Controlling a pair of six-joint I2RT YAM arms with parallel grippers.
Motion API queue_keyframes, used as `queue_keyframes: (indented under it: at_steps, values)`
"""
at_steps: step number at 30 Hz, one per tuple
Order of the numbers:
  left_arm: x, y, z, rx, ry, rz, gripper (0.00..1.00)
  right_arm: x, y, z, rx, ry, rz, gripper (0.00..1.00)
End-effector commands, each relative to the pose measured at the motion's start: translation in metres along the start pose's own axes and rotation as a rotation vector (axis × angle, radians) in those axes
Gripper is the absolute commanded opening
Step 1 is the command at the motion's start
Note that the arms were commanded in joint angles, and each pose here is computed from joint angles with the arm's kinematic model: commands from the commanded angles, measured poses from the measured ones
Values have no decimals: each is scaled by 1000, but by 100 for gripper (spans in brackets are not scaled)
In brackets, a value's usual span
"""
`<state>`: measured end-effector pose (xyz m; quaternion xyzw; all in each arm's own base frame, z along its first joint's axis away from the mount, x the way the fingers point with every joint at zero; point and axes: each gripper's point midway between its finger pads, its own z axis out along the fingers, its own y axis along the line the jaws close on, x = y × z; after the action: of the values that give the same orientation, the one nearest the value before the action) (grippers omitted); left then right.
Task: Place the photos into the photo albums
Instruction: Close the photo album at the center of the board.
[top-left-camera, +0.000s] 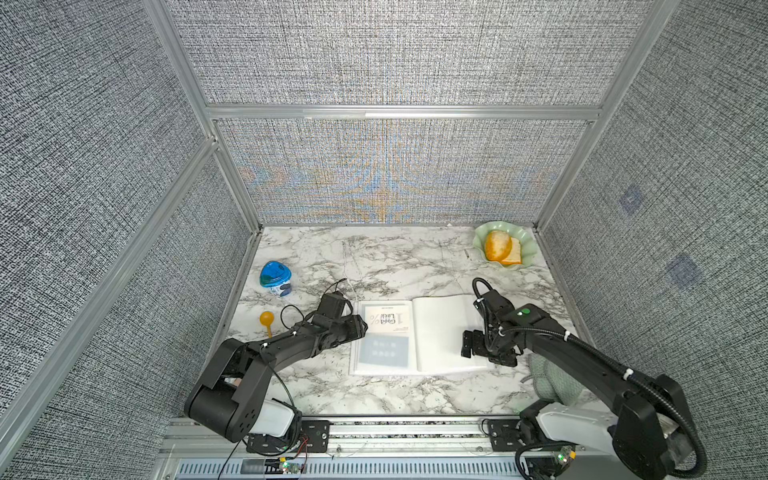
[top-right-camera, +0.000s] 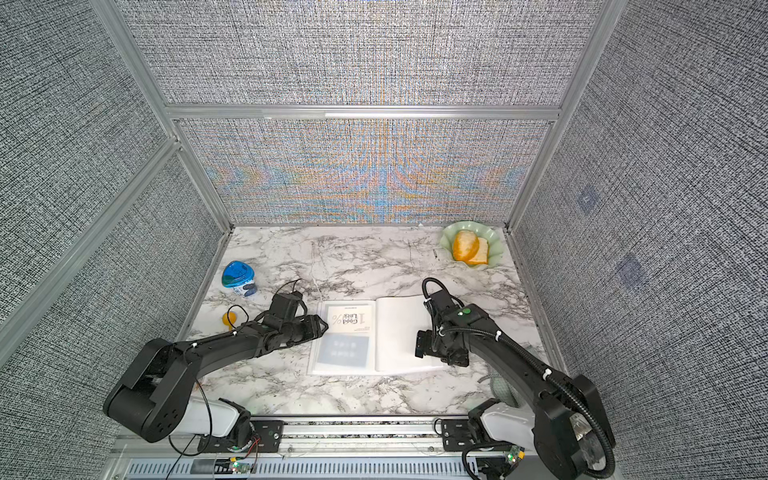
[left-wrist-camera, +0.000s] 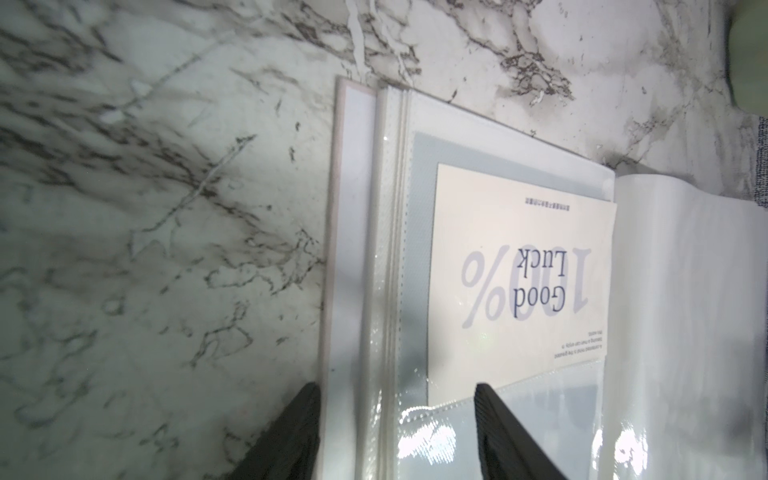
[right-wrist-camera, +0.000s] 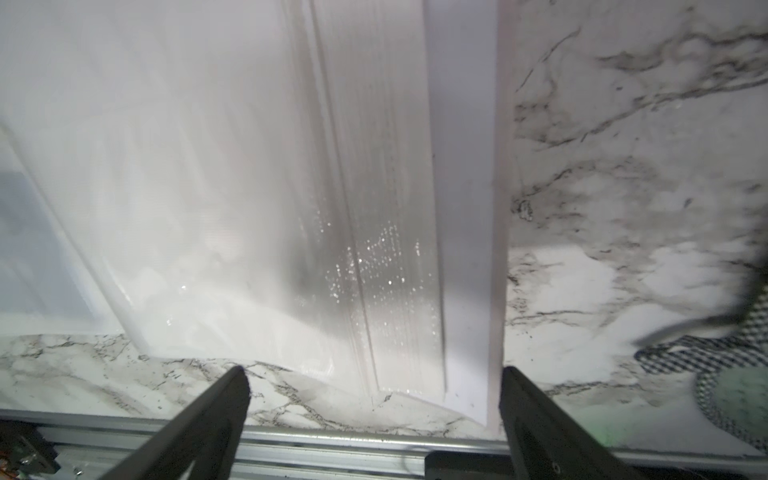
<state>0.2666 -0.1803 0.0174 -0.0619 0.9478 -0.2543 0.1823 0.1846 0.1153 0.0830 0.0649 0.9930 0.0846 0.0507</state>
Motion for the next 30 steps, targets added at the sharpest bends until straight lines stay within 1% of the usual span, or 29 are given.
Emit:
queue_keyframes:
  at_steps: [1, 7, 10, 19, 24, 30]
  values:
    - [46, 22, 1, -75, 185, -74, 61, -17, 43, -16, -189, -62, -43, 90]
    - [46, 24, 1, -84, 184, -75, 61, -15, 60, -29, -207, -67, -89, 85]
    - [46, 25, 1, -88, 183, -78, 61, -19, 78, -45, -230, -97, -126, 83]
    - [45, 25, 1, -86, 181, -77, 61, -26, 109, -78, -252, -143, -197, 81]
    - [44, 22, 1, -72, 179, -75, 61, -31, 125, -80, -259, -144, -233, 81]
    - [40, 16, 0, -53, 174, -64, 60, -37, 145, -78, -273, -144, -267, 76]
